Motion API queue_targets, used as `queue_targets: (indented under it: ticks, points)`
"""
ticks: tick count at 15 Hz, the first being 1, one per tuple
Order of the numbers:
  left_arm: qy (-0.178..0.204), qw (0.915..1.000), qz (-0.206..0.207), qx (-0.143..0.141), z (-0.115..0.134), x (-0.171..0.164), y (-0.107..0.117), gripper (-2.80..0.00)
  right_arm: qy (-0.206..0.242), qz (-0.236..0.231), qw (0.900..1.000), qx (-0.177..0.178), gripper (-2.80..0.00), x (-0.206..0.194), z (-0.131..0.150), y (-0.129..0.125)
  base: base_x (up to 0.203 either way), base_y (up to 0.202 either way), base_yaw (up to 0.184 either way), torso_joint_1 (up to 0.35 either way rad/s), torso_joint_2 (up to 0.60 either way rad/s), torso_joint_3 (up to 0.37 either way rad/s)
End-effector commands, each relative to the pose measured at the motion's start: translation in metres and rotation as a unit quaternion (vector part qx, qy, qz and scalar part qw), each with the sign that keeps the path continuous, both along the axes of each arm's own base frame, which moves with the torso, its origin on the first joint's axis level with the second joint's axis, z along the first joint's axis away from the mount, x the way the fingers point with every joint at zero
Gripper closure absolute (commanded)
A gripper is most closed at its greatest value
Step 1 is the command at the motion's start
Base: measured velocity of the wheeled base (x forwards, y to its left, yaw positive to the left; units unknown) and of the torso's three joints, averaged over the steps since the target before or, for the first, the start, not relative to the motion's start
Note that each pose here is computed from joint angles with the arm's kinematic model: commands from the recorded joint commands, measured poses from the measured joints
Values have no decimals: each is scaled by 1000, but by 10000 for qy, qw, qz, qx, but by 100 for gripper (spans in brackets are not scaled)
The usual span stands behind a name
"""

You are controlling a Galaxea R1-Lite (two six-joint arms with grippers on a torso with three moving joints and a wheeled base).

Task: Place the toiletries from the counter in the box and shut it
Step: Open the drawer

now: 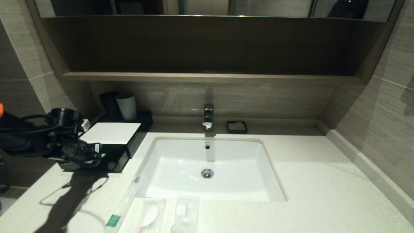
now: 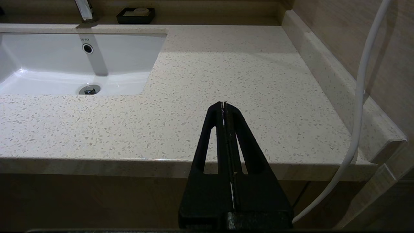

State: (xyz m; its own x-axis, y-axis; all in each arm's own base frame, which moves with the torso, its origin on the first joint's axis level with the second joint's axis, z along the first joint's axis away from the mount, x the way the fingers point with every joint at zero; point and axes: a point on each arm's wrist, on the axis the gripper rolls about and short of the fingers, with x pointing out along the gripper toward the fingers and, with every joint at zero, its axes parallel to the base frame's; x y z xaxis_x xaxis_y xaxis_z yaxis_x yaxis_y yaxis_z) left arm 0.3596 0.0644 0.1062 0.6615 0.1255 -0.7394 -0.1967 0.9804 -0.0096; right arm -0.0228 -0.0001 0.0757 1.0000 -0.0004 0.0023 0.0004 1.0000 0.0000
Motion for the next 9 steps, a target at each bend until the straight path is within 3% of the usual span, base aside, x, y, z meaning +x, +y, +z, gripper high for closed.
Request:
queue_targets:
  ticks: [1, 9]
  points:
    - [49, 10000, 11, -10, -4, 2, 1, 0, -4, 2, 10000, -1, 0, 0, 0, 0, 0, 0, 0, 0, 0, 0]
    - [105, 9999, 15, -3, -3, 2, 1, 0, -4, 2, 10000, -1, 0, 0, 0, 0, 0, 0, 0, 0, 0, 0]
